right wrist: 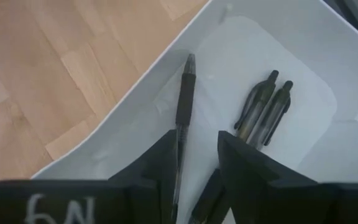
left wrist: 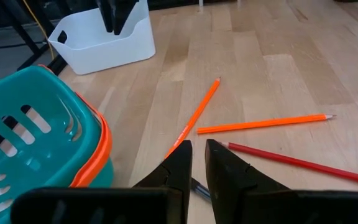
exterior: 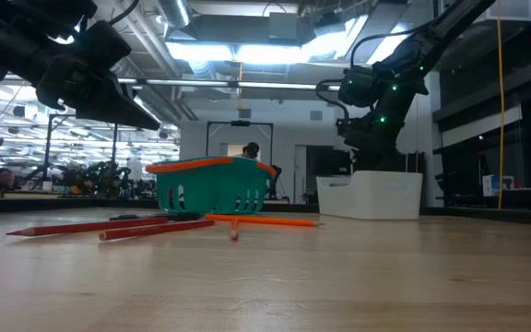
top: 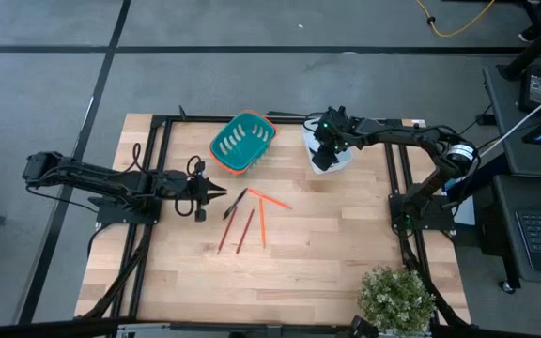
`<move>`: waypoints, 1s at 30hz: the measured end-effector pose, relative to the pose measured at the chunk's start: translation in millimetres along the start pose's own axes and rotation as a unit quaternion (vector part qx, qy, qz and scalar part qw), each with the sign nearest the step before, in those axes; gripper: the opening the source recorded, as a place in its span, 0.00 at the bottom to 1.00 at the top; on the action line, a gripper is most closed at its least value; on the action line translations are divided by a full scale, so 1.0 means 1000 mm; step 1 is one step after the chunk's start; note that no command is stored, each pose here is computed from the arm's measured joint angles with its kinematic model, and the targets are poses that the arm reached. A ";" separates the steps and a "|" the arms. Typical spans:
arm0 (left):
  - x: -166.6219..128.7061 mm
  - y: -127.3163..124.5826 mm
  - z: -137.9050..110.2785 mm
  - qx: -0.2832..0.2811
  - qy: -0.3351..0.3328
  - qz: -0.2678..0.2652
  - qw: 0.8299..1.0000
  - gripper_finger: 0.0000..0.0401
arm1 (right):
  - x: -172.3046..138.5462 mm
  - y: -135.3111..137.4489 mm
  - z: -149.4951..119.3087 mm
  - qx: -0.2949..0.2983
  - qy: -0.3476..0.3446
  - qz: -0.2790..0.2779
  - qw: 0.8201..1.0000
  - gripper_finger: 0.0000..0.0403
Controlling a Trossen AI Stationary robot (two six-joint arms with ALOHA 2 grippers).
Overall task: Sort pens & pencils
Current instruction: Put the black pen into the white bin
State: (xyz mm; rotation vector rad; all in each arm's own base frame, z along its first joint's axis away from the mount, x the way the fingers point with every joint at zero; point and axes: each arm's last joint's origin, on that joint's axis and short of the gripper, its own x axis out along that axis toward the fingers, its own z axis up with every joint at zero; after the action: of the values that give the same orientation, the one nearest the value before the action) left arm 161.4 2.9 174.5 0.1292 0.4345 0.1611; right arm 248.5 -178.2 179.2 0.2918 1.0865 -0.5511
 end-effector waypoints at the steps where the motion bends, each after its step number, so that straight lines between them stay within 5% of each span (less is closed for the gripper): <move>1: 0.000 0.000 0.000 0.000 0.000 0.000 1.000 0.10 | 0.000 0.000 0.000 -0.004 0.000 0.000 1.000 0.28; 19: 0.000 0.000 0.002 0.000 -0.013 0.002 1.000 0.10 | -0.055 0.018 0.014 -0.044 -0.096 0.012 0.994 0.26; 30: 0.000 0.000 0.004 -0.003 -0.023 0.002 1.000 0.10 | -0.095 0.063 0.025 -0.128 -0.236 0.052 0.962 0.26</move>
State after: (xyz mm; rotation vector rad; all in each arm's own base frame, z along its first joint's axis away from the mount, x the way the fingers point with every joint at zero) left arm 163.1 2.8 178.6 0.1286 0.3886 0.1637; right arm 269.2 -111.0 272.5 -0.0126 0.6628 -0.3542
